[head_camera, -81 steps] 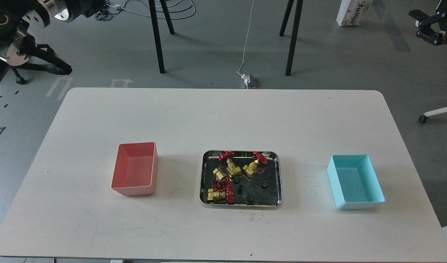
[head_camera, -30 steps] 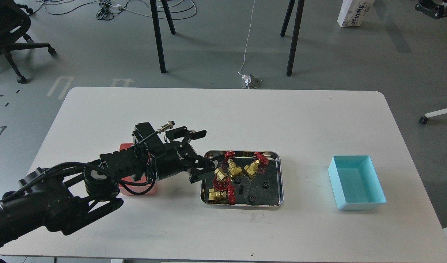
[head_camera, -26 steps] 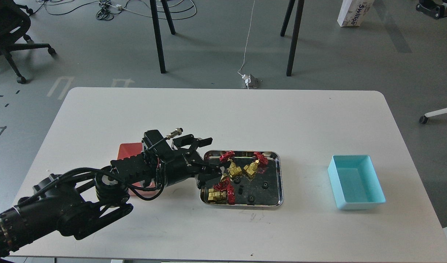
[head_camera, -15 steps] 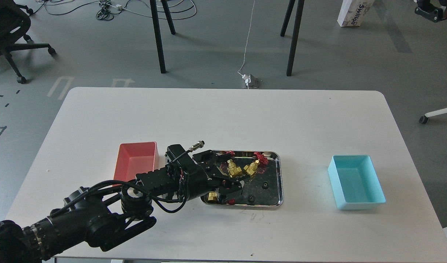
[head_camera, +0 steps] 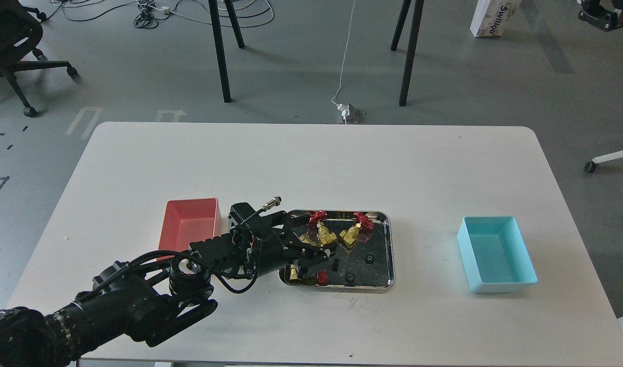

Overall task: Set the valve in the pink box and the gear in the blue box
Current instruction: 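Reach the left gripper over the metal tray toward a brass valve, then close the left gripper on the brass valve and lift it, then carry the valve into the pink box and release it, then withdraw the left arm and reach the right gripper over the tray, then lower the right gripper onto a dark gear and close it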

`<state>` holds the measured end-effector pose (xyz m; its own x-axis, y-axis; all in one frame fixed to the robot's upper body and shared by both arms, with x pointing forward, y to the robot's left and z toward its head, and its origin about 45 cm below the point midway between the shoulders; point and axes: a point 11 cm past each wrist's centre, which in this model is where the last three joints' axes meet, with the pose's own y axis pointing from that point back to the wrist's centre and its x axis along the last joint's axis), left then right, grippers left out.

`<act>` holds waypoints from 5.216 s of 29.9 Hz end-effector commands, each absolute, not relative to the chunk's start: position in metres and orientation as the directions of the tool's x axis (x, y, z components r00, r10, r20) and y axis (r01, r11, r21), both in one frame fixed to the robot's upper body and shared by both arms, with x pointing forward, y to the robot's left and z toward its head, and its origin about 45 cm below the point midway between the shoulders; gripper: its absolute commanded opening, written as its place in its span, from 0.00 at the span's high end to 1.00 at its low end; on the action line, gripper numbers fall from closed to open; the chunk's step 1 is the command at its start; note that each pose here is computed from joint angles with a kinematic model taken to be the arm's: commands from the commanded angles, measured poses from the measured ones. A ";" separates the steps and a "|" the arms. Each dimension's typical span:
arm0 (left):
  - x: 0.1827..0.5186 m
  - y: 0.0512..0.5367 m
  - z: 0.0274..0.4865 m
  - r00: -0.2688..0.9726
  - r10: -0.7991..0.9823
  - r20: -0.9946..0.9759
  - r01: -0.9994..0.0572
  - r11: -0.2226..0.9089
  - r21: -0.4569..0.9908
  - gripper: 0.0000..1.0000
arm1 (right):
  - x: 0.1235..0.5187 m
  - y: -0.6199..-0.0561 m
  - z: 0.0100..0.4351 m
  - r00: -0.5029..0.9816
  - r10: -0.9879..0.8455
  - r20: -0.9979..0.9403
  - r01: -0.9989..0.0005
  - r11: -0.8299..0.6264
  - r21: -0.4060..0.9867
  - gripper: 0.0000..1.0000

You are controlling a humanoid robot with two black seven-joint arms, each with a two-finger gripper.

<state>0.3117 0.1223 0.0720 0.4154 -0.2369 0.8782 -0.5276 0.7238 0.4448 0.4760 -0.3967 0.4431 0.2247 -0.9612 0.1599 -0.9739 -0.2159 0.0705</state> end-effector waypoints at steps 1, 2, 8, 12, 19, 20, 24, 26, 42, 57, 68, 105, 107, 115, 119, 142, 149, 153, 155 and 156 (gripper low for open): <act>0.311 0.126 0.069 0.422 -0.243 0.874 -0.527 0.718 0.454 0.07 | 0.477 -0.398 0.444 0.220 -0.962 0.159 -0.975 -0.212 0.067 0.01; 0.311 0.126 0.069 0.422 -0.243 0.874 -0.526 0.719 0.454 0.08 | 0.477 -0.397 0.444 0.222 -0.962 0.159 -0.975 -0.213 0.066 0.01; 0.308 0.128 0.067 0.429 -0.247 0.869 -0.521 0.718 0.461 0.16 | 0.477 -0.396 0.443 0.224 -0.962 0.158 -0.974 -0.216 0.068 0.01; 0.308 0.128 0.066 0.434 -0.252 0.865 -0.518 0.716 0.468 0.23 | 0.478 -0.395 0.444 0.225 -0.961 0.159 -0.974 -0.217 0.067 0.01; 0.300 0.129 0.057 0.460 -0.302 0.835 -0.477 0.709 0.520 0.54 | 0.478 -0.398 0.444 0.217 -0.963 0.159 -0.976 -0.209 0.066 0.01; 0.300 0.129 0.057 0.465 -0.305 0.831 -0.475 0.706 0.525 0.60 | 0.479 -0.399 0.444 0.213 -0.964 0.159 -0.977 -0.205 0.066 0.01; 0.301 0.129 0.058 0.467 -0.309 0.829 -0.475 0.703 0.530 0.74 | 0.480 -0.395 0.442 0.220 -0.963 0.157 -0.975 -0.211 0.069 0.01; 0.303 0.128 0.060 0.463 -0.305 0.832 -0.480 0.703 0.525 0.76 | 0.480 -0.396 0.442 0.219 -0.963 0.159 -0.975 -0.210 0.069 0.01; 0.365 0.192 0.163 0.327 -0.168 0.930 -0.705 0.612 0.358 0.80 | 0.483 -0.396 0.433 0.217 -0.957 0.193 -0.975 -0.203 0.091 0.01; 0.311 0.337 0.145 0.463 -0.278 0.842 -0.750 0.383 0.539 0.79 | 0.490 -0.398 0.432 0.198 -0.955 0.223 -0.979 -0.182 0.091 0.01; 0.292 0.354 0.116 0.520 -0.292 0.803 -0.727 0.342 0.595 0.46 | 0.497 -0.386 0.429 0.213 -0.951 0.223 -0.976 -0.196 0.093 0.01; 0.459 0.351 0.484 0.027 0.643 0.765 -0.922 0.311 -0.229 0.11 | 0.347 -0.131 0.186 0.692 0.666 0.278 -0.063 -0.328 0.943 0.01; 0.459 0.351 0.486 0.026 0.643 0.765 -0.922 0.311 -0.230 0.11 | 0.351 -0.128 0.177 0.677 0.687 0.264 -0.070 -0.297 0.952 0.01; 0.459 0.350 0.487 0.024 0.646 0.763 -0.921 0.311 -0.235 0.11 | 0.352 -0.122 0.127 0.681 0.699 0.217 -0.073 -0.230 0.970 0.01; 0.459 0.351 0.489 0.020 0.648 0.762 -0.920 0.309 -0.239 0.11 | 0.360 -0.132 0.115 0.710 0.668 0.223 -0.101 -0.216 0.971 0.01; 0.458 0.352 0.493 0.010 0.650 0.760 -0.919 0.305 -0.249 0.11 | 0.363 -0.141 0.102 0.735 0.632 0.244 -0.101 -0.253 0.962 0.07; 0.457 0.355 0.495 0.003 0.648 0.762 -0.920 0.300 -0.251 0.11 | 0.360 -0.140 0.103 0.732 0.639 0.238 -0.071 -0.276 0.959 0.10; 0.457 0.355 0.496 0.002 0.649 0.761 -0.920 0.300 -0.253 0.11 | 0.361 -0.139 0.108 0.723 0.649 0.237 -0.060 -0.282 0.957 0.23; 0.457 0.355 0.496 0.002 0.649 0.761 -0.920 0.300 -0.253 0.11 | 0.363 -0.140 0.109 0.719 0.653 0.237 -0.066 -0.276 0.959 0.27; 0.457 0.355 0.496 0.002 0.649 0.761 -0.920 0.300 -0.254 0.11 | 0.363 -0.140 0.110 0.718 0.655 0.236 -0.066 -0.273 0.960 0.28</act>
<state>0.4571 0.3549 0.4954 0.0028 0.6487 0.7611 -0.9201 0.2998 -0.2521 0.3612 -0.1392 0.1076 0.7228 0.6494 0.2362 -0.0615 -0.2800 0.9580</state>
